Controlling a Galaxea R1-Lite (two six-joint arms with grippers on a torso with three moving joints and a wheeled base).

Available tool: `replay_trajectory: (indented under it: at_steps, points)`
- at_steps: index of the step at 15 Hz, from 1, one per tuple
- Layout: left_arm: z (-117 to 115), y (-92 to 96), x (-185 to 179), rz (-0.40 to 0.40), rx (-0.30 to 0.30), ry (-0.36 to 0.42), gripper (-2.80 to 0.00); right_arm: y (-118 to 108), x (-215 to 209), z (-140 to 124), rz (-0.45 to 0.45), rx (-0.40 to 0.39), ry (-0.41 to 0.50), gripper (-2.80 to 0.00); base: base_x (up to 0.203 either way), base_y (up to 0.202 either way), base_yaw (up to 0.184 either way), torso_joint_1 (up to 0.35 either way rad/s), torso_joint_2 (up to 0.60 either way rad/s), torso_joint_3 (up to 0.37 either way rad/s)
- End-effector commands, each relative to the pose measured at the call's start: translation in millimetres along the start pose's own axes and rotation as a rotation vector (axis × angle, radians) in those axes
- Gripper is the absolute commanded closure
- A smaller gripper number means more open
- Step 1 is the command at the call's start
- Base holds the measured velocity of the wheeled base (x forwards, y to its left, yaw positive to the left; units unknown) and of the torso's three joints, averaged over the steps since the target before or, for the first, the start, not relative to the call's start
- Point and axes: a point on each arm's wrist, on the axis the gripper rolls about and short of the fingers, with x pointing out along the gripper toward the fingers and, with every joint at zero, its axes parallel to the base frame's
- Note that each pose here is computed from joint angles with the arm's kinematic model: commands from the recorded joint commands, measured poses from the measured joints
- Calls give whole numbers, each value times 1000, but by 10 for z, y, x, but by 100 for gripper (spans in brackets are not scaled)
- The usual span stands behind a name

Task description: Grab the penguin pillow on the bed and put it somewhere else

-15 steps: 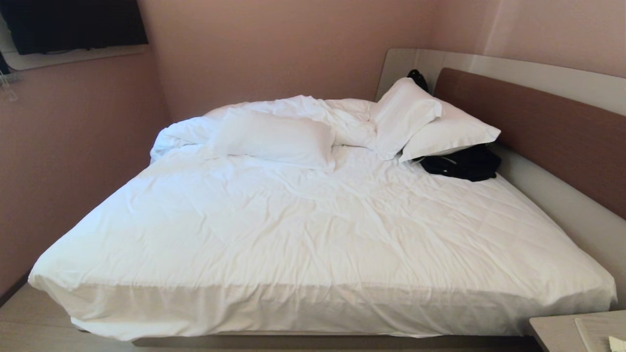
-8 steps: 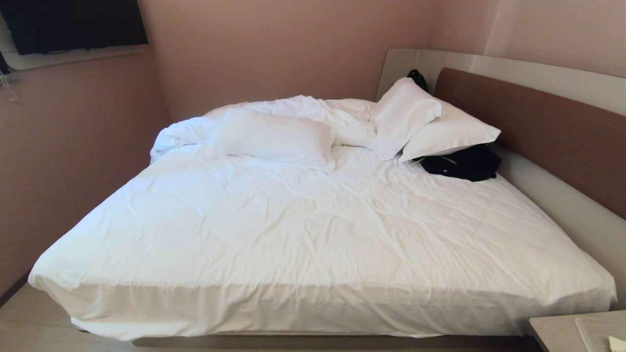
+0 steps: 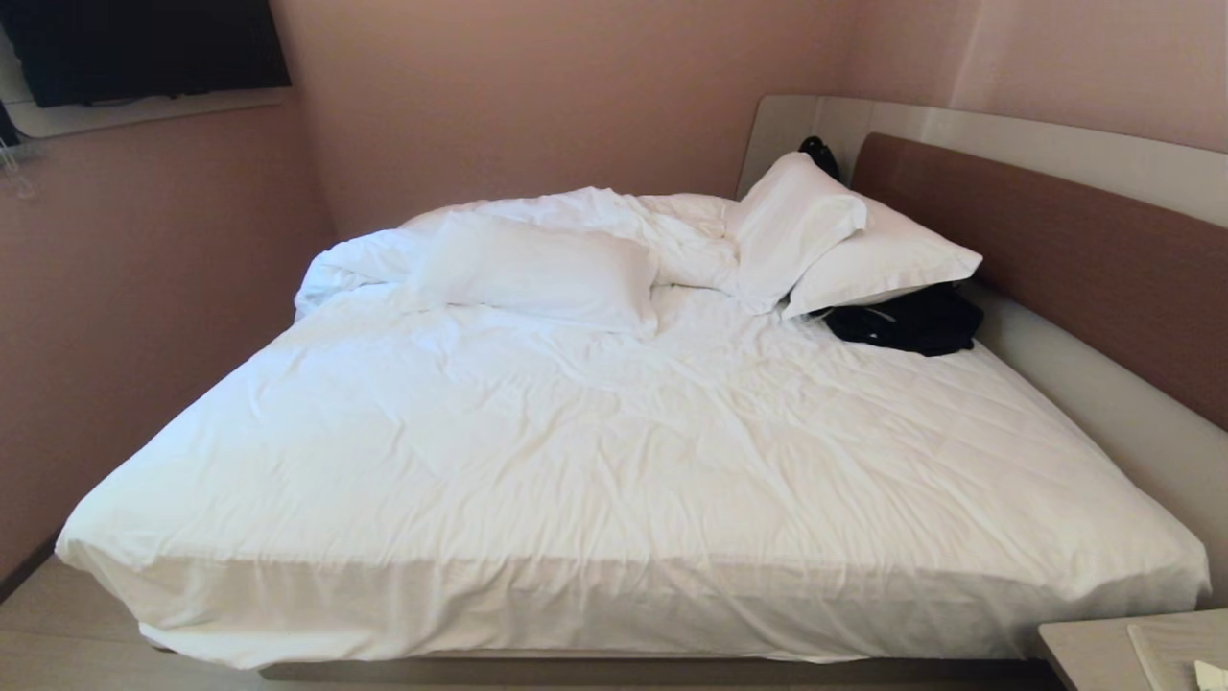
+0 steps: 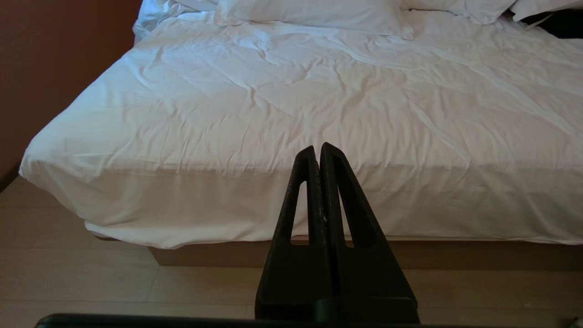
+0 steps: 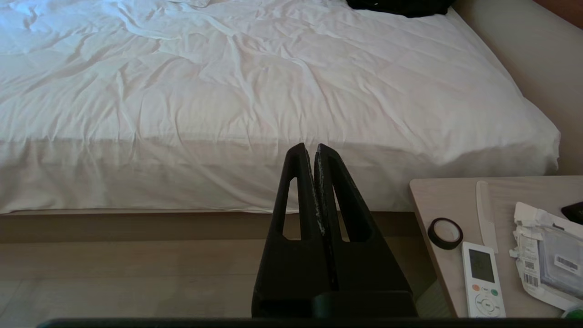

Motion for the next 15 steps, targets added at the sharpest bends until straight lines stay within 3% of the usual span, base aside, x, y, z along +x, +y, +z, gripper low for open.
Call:
replay_trajectory:
  at_steps: [1,15]
  points:
    - [0,0,0,1,-1,-1,0,0,2,-8,0,4,0,0,0,0,0,0,0,0]
    - [0,0,0,1,-1,-1,0,0,3,-6,0,6,0,0,0,0,0,0,0,0]
